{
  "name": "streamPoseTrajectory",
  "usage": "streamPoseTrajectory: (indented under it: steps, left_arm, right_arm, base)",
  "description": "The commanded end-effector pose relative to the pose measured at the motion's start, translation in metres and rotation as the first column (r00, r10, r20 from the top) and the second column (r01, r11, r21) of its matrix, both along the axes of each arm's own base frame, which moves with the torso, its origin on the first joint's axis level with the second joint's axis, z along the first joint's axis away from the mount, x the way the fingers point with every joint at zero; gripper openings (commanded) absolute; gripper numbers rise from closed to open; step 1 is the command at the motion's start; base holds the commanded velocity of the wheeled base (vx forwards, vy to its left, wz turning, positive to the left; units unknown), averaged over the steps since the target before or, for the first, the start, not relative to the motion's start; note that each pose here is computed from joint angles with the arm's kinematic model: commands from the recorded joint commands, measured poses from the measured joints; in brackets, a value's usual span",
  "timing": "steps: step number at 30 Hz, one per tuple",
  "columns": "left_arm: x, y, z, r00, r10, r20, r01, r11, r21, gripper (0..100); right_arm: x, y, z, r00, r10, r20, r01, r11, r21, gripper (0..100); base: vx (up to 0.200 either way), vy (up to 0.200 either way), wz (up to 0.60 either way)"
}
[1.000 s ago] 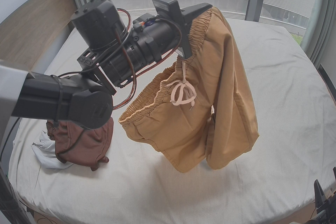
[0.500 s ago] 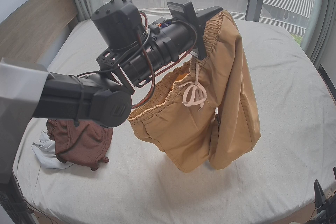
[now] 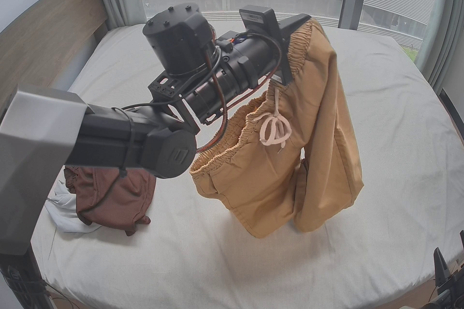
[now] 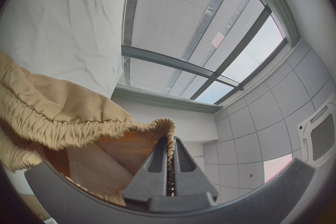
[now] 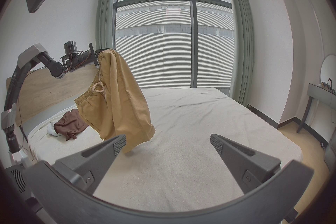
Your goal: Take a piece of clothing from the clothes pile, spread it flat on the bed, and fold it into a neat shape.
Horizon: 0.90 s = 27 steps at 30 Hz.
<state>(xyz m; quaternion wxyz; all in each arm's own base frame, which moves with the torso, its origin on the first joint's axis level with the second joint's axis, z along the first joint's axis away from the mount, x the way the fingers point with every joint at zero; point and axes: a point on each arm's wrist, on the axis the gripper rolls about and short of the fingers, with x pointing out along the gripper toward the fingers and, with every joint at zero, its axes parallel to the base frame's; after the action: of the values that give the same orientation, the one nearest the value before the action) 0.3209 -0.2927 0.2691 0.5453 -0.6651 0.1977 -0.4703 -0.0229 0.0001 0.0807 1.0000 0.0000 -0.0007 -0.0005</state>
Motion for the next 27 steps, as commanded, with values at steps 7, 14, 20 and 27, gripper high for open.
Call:
streamPoseTrajectory:
  steps: [7,14,20,27]
  left_arm:
    - [0.031,0.045,-0.016,0.981,0.191,0.039,-0.194,0.977,0.092,0]
    - [0.037,0.059,-0.036,0.958,0.268,0.105,-0.283,0.943,0.177,0]
    - [0.039,0.08,-0.047,0.936,0.323,0.139,-0.347,0.911,0.224,0]
    - [0.034,0.106,-0.059,0.911,0.366,0.193,-0.411,0.851,0.326,0]
  right_arm:
    - [0.001,0.0,-0.005,1.0,0.001,-0.008,-0.001,1.0,0.0,100]
    - [0.0,0.0,-0.005,1.0,0.001,-0.006,-0.001,1.0,0.0,100]
    - [0.001,0.0,-0.005,1.0,0.001,-0.008,-0.001,1.0,0.0,100]
    - [0.001,0.0,-0.005,1.0,0.001,-0.008,-0.001,1.0,0.0,100]
  base:
    - [0.0,0.0,0.0]
    - [0.0,0.0,0.0]
    - [0.0,0.0,0.0]
    - [0.0,0.0,0.0]
